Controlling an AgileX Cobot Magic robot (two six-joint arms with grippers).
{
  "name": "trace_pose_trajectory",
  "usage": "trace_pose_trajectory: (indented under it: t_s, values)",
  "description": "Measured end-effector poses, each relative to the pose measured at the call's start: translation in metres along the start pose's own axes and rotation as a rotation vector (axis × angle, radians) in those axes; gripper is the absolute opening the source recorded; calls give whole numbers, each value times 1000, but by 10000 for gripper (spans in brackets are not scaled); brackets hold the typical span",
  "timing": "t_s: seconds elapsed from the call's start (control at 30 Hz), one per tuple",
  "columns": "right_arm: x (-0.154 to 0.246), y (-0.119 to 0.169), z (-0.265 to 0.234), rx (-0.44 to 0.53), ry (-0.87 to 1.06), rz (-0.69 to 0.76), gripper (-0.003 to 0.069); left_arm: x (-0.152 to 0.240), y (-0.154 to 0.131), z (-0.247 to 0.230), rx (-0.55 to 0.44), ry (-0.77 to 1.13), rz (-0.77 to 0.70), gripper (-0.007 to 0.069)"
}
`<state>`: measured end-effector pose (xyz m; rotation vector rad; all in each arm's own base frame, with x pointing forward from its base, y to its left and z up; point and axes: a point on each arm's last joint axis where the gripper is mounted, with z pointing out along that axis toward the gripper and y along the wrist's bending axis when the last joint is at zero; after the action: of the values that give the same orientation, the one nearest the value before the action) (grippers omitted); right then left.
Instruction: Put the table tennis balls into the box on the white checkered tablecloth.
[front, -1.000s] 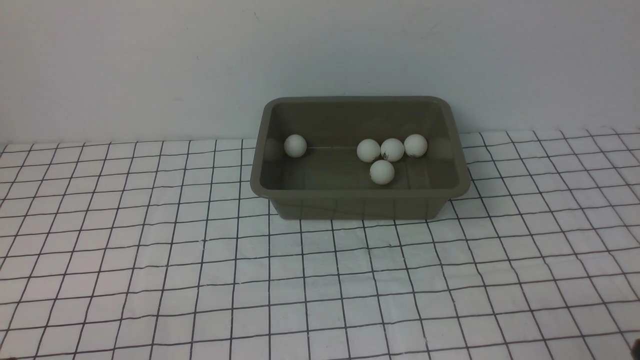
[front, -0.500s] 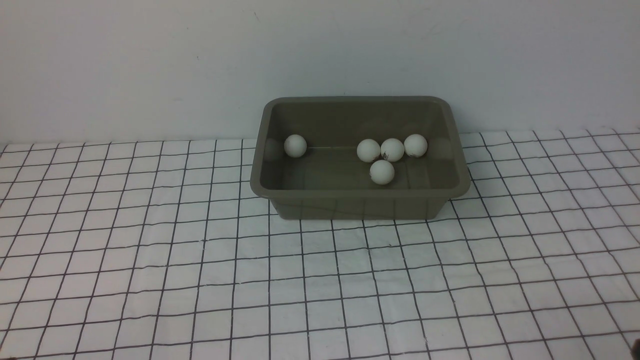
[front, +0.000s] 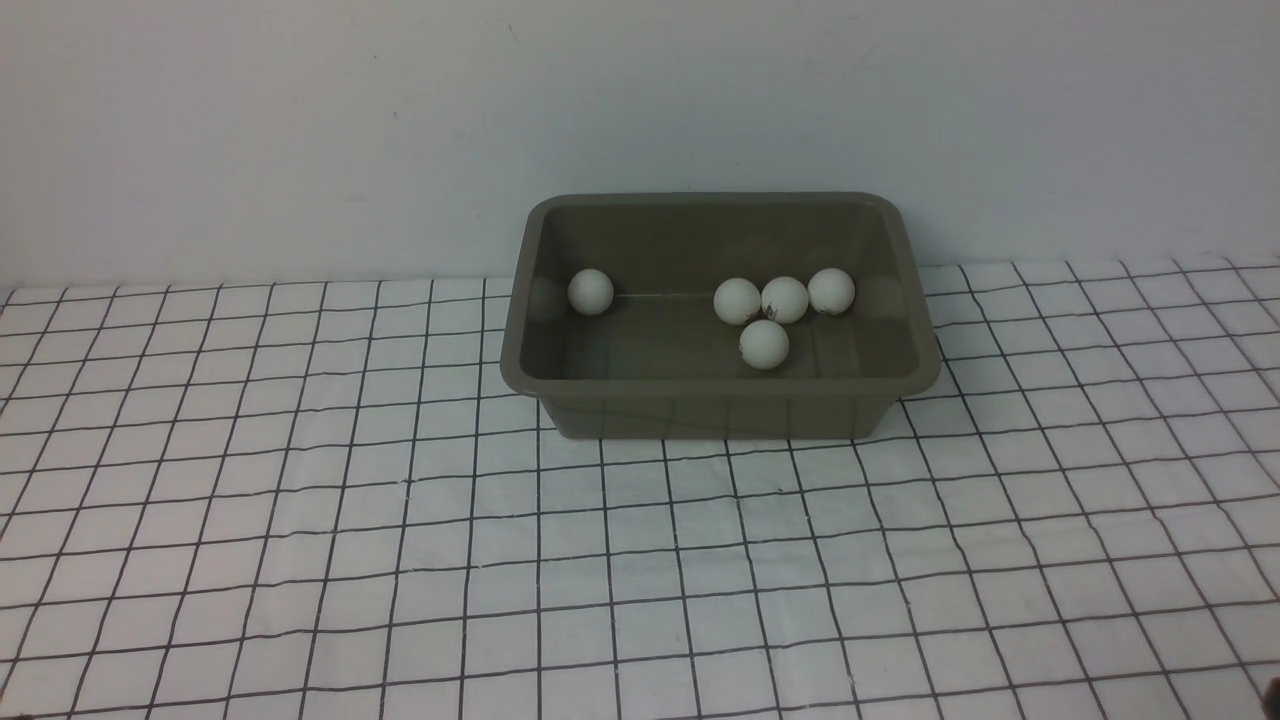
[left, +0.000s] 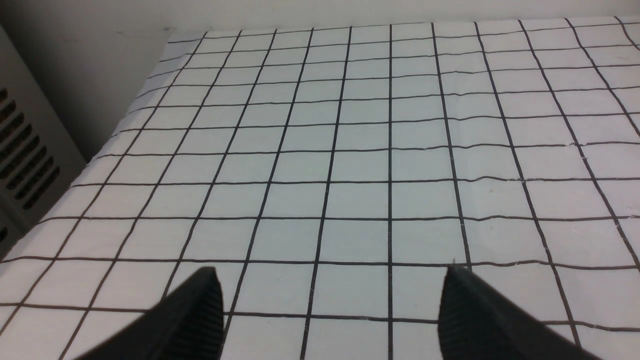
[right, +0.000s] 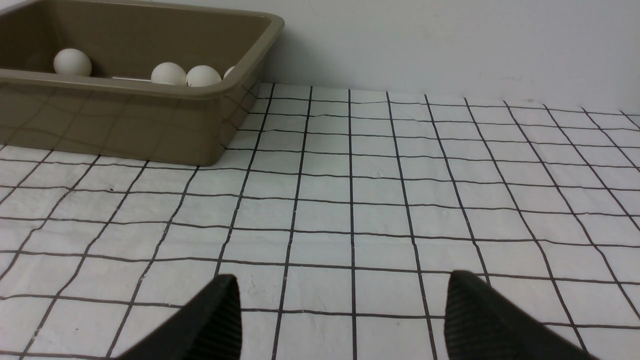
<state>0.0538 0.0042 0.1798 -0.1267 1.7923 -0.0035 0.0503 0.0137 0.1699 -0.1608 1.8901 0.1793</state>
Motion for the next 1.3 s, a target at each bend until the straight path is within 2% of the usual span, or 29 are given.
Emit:
trace_pose_trajectory:
  t_s: [1.3]
  values:
    - [0,0,0,0,0,20,495,0,0,0,0,0,0,521]
